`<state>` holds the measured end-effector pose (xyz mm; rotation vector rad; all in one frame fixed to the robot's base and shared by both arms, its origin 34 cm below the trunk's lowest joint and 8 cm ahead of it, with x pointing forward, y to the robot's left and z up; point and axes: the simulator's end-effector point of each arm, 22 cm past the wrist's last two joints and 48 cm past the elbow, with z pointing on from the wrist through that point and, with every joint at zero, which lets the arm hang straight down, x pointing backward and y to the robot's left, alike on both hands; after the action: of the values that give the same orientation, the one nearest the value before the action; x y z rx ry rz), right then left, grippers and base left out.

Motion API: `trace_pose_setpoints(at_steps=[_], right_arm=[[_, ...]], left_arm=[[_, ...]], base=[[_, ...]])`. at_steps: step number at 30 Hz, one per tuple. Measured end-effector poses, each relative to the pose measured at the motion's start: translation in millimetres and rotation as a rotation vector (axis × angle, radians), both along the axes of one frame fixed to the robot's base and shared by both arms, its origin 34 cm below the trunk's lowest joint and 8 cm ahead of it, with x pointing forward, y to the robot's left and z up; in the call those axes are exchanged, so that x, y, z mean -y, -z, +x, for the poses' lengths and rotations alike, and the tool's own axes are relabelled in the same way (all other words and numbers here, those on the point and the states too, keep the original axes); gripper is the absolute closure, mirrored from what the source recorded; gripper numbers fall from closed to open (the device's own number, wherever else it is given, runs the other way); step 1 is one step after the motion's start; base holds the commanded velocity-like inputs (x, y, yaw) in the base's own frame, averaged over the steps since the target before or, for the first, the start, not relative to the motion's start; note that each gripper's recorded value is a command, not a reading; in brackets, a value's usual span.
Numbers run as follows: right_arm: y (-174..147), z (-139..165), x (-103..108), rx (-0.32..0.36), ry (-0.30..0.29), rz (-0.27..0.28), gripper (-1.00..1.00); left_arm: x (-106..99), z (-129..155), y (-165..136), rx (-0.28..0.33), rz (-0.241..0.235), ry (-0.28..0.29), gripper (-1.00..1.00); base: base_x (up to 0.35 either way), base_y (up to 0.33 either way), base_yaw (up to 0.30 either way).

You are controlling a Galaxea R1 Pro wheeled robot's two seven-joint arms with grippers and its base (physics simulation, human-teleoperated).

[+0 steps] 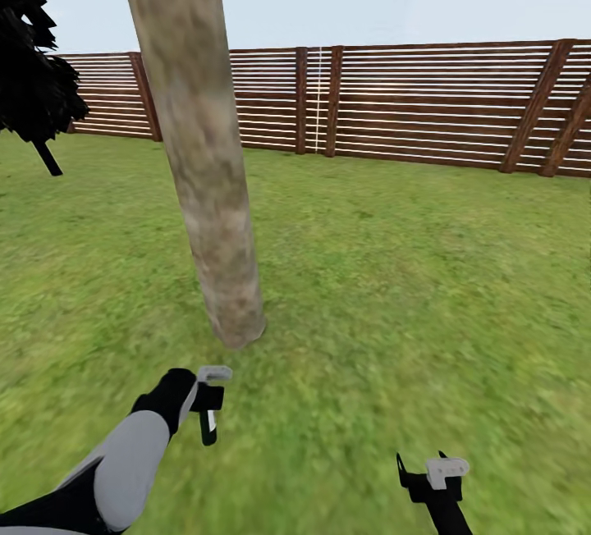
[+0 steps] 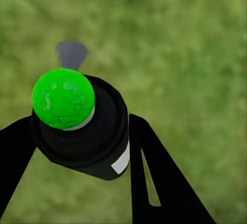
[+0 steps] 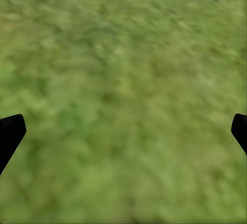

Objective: In the garden, pick up the pesticide atomizer on the floor and spray pesticide onto both trees until each tree trunk is fully covered.

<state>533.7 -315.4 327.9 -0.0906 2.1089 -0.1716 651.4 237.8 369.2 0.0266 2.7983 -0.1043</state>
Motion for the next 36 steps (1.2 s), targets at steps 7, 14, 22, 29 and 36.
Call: trace_pose_setpoints(at_steps=[7, 14, 22, 29, 36], right_arm=[[0.1, -0.1, -0.1, 0.000, 0.000, 0.000, -1.00], [0.8, -1.2, -0.5, -0.003, -0.002, 0.000, -1.00], [1.0, -1.6, -0.3, -0.003, -0.001, 0.000, -1.00], [1.0, -1.5, -0.5, -0.003, -0.002, 0.000, -1.00], [0.9, -1.6, -0.3, -0.003, -0.001, 0.000, -1.00]], left_arm=[[23.3, 7.2, -6.4, 0.012, -0.030, 0.015, 1.00], [-39.7, 21.1, -18.4, 0.049, 0.039, -0.041, 1.00], [8.0, 36.4, -32.5, 0.081, -0.022, -0.018, 1.00], [-29.3, 42.1, -37.9, 0.094, 0.032, -0.035, 1.00], [-20.8, 42.8, -39.6, 0.102, 0.019, 0.001, 1.00]], base=[[0.001, 0.002, -0.001], [0.000, 0.000, 0.000], [0.000, 0.000, 0.000], [0.000, 0.000, 0.000], [0.000, 0.000, 0.000]])
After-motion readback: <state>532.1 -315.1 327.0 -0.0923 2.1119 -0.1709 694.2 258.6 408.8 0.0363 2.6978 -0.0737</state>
